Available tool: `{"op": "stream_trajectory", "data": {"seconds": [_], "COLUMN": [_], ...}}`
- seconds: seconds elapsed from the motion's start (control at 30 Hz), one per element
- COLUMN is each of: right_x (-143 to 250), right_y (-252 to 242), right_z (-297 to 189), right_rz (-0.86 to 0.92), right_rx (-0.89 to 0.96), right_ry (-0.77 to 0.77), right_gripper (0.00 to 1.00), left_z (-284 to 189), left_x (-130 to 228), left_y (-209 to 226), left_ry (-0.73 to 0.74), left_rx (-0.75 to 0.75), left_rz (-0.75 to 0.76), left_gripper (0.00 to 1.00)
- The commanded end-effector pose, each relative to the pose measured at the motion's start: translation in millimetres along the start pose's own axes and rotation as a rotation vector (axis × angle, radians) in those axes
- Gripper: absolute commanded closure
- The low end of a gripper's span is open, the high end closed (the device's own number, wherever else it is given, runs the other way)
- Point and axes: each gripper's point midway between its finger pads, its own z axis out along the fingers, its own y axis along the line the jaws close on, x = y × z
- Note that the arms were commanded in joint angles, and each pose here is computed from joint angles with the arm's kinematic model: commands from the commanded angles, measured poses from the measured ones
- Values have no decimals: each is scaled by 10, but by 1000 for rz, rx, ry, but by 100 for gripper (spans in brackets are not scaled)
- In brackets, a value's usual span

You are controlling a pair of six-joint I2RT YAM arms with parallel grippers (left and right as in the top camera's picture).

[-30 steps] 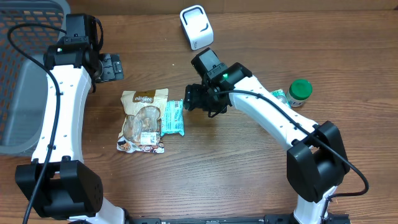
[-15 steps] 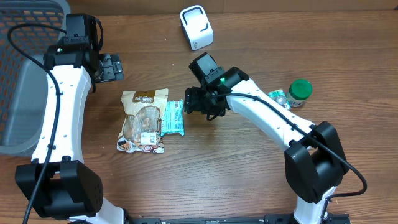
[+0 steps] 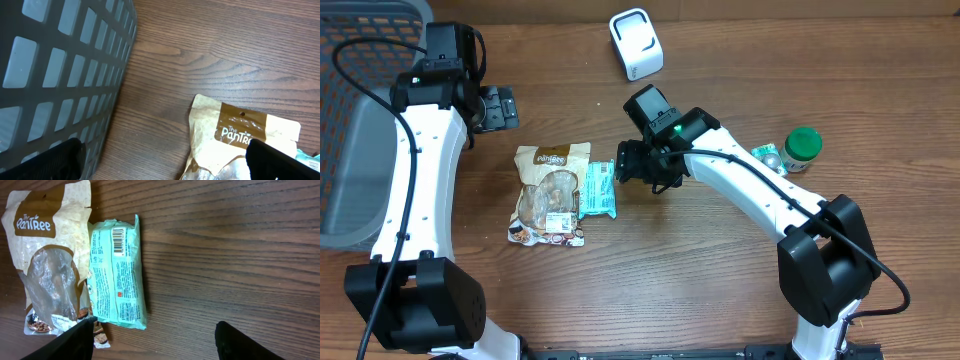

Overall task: Scan the item barcode
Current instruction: 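Lower the right gripper and close it on the wipes pack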

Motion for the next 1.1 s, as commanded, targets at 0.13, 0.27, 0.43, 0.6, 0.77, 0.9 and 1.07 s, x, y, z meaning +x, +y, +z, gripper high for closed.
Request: {"op": "stream_trajectory", "data": {"seconds": [0.13,0.27,0.43,0.6,0.77,0.9,1.07], "right_x": [81,156,250,359,364,367,369], "right_y": [84,143,254,387,335,324,321], "right_z": [125,346,611,784,893,910,911], "right_rz": [-29,-41,-28,-70,-53,-57,-56], "right_rx": [7,15,11,2,72,82,83], "right_ry": [4,25,39,42,-7,-11,-10], "right_gripper": [30,35,41,50,56,63,63], "left_z": [-90,-90,-89,-90,-90,-90,-89], "left_x": [-84,-84,-84,-84,-84,-84,-84], "left_y": [45,45,47,45,45,45,47], "left_ry": [-32,-32,-32,-32,-32,-32,-32], "left_rx": [2,2,2,2,2,2,2], "left_rz": [-1,-1,-1,-1,-1,-1,-1], "left_gripper": [0,0,1,1,1,0,1]}}
